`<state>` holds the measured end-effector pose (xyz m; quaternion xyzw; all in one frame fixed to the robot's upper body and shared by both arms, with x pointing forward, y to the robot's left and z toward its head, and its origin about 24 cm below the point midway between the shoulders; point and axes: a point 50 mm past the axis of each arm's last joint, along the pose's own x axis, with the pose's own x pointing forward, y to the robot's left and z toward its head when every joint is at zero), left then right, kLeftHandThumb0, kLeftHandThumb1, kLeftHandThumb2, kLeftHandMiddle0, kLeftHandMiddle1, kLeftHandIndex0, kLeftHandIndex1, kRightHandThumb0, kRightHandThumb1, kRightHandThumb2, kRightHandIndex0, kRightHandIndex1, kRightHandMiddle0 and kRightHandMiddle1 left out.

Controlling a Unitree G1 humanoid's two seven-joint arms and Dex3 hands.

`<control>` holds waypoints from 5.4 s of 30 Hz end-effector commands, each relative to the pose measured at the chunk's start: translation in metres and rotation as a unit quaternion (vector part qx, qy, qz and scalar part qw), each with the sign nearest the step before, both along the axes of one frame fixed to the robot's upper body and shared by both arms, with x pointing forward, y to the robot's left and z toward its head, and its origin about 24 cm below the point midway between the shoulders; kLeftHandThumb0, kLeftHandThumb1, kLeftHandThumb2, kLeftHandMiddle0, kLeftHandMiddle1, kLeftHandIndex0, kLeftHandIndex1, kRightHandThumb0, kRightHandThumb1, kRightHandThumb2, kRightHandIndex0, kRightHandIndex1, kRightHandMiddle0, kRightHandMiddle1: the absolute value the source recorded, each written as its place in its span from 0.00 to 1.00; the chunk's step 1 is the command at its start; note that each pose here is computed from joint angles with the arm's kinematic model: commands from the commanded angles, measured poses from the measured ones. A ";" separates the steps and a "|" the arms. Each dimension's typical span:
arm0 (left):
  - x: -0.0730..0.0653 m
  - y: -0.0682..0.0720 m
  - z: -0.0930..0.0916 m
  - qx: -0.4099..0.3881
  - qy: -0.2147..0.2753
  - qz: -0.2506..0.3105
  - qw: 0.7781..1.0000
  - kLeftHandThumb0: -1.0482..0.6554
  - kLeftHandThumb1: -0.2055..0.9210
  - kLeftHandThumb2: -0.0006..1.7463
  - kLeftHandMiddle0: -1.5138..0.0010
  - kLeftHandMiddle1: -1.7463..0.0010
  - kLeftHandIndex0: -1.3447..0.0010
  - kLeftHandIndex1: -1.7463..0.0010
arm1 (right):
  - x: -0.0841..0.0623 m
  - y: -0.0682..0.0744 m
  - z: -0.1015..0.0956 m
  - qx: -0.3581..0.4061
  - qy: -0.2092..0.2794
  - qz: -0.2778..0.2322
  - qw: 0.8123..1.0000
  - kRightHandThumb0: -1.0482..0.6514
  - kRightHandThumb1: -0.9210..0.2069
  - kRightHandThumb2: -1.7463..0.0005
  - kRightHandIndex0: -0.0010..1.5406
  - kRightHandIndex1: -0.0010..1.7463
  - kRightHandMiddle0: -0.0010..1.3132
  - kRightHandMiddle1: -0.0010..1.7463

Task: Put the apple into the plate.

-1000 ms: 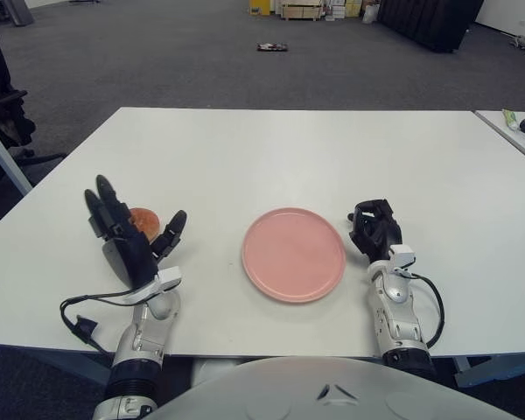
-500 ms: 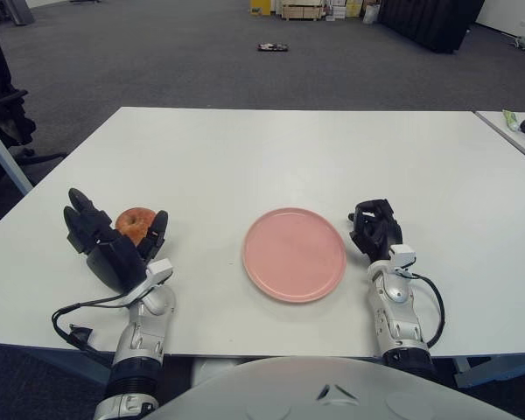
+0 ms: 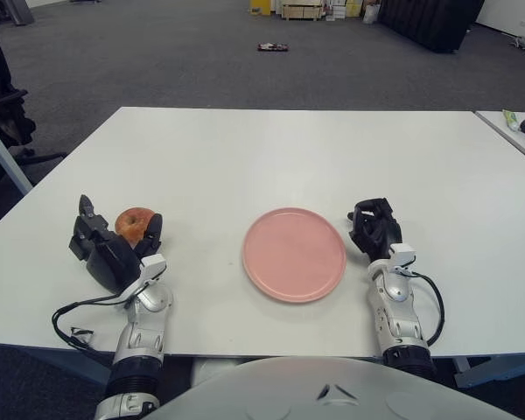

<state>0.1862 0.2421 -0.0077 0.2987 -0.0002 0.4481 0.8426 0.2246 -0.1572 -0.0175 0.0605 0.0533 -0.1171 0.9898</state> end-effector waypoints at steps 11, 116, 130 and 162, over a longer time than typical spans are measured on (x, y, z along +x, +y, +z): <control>0.000 0.004 -0.020 -0.031 0.065 0.003 0.997 0.12 0.77 0.37 1.00 0.69 1.00 0.61 | -0.011 -0.002 -0.018 0.012 0.053 -0.010 0.998 0.40 0.16 0.55 0.32 0.79 0.23 1.00; 0.060 0.022 -0.029 -0.106 0.302 -0.187 0.929 0.12 0.90 0.32 1.00 0.77 1.00 0.44 | -0.019 -0.009 -0.014 0.017 0.052 -0.033 0.998 0.40 0.14 0.57 0.33 0.78 0.22 1.00; 0.060 0.022 -0.028 -0.096 0.269 -0.190 0.939 0.13 0.86 0.37 0.99 0.52 1.00 0.28 | -0.019 -0.009 -0.013 0.013 0.050 -0.031 0.998 0.40 0.12 0.59 0.32 0.78 0.21 1.00; 0.058 0.021 -0.028 -0.120 0.167 -0.165 0.965 0.33 0.43 0.78 0.14 0.00 0.52 0.00 | -0.019 -0.010 -0.013 0.019 0.053 -0.040 0.998 0.40 0.13 0.58 0.33 0.77 0.21 1.00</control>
